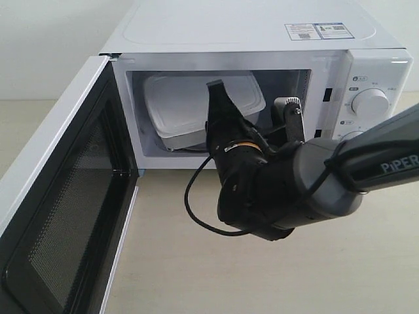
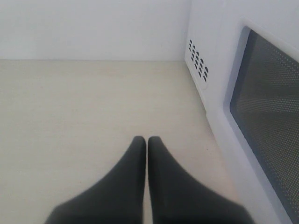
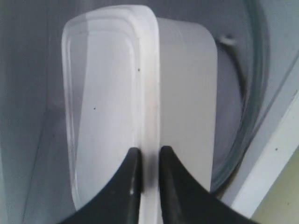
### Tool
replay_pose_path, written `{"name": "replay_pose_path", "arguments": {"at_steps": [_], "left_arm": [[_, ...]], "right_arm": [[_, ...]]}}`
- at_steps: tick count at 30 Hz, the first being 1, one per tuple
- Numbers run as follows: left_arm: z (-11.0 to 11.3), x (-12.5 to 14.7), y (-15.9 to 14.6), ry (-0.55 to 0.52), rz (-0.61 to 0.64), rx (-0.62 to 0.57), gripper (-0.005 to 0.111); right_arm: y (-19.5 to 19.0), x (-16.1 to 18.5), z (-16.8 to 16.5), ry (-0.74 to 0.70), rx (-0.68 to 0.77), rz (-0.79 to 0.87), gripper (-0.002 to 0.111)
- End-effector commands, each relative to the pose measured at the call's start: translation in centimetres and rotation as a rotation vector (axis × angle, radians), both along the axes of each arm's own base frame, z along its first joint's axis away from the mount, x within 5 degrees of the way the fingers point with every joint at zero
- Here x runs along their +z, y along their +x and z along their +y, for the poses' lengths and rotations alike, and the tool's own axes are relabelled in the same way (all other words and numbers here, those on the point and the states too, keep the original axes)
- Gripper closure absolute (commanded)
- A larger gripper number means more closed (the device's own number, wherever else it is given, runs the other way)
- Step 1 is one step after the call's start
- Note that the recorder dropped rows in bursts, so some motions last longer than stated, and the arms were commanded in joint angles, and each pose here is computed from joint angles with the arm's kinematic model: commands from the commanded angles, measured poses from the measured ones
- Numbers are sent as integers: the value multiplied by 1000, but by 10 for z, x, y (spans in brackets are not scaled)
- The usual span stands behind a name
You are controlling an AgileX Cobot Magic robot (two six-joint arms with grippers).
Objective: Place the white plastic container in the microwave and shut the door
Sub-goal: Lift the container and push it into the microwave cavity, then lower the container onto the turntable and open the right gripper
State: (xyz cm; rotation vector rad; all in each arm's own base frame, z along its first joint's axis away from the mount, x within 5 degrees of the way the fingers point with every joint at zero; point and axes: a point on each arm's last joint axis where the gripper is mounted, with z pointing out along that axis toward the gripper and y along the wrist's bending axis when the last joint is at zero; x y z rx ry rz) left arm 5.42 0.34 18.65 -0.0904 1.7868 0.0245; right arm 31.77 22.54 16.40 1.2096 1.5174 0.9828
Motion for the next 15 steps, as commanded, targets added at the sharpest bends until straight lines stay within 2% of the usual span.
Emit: {"name": "replay_pose_path", "arguments": {"at_steps": [1, 15], "left_arm": [[0, -1, 0, -2, 1, 3, 103], [0, -1, 0, -2, 1, 3, 103]], "right_arm": [[6, 8, -7, -11, -40, -56, 109], [13, 5, -15, -27, -48, -37, 109]]}}
